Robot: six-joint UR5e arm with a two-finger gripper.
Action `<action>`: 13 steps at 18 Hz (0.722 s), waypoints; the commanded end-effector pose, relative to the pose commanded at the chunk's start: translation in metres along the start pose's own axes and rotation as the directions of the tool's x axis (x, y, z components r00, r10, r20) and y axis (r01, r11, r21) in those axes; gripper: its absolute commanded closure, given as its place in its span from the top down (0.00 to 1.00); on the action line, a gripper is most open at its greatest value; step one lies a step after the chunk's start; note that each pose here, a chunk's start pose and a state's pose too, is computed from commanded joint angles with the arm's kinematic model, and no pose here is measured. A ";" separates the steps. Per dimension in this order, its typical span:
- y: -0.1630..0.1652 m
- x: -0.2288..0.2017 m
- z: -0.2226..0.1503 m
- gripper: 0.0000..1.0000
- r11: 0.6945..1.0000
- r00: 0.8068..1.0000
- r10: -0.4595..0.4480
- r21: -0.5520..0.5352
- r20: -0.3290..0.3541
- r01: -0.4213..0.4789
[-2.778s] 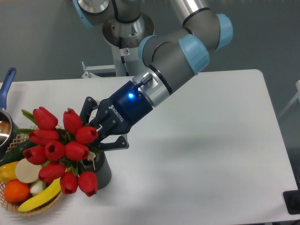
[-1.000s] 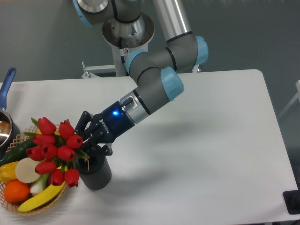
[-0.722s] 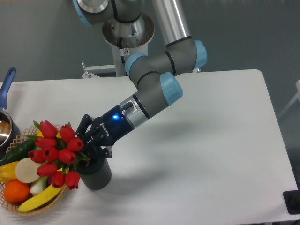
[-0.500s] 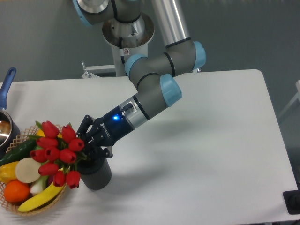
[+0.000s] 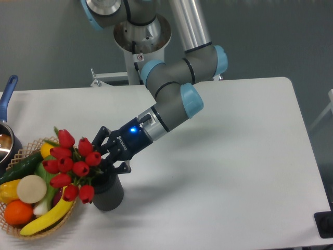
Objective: Insert the flowers into the vase
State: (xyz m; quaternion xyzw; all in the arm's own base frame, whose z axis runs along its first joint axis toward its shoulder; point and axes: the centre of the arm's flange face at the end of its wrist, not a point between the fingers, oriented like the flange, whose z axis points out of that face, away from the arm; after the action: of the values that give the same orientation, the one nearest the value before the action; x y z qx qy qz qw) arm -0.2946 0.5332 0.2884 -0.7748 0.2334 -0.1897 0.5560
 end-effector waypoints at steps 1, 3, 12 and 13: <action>0.003 0.000 -0.002 0.50 1.000 1.000 -0.007 0.000 0.003 0.007; 0.009 0.001 -0.007 0.56 1.000 1.000 -0.023 0.000 0.011 0.023; 0.021 -0.003 -0.027 0.79 0.999 0.998 -0.050 0.002 0.046 0.050; 0.021 -0.004 -0.030 0.81 0.999 0.997 -0.052 0.002 0.050 0.052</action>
State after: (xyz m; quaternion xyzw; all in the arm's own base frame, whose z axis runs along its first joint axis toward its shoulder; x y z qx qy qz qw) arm -0.3175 0.5064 0.2772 -0.7849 0.1992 -0.1846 0.5570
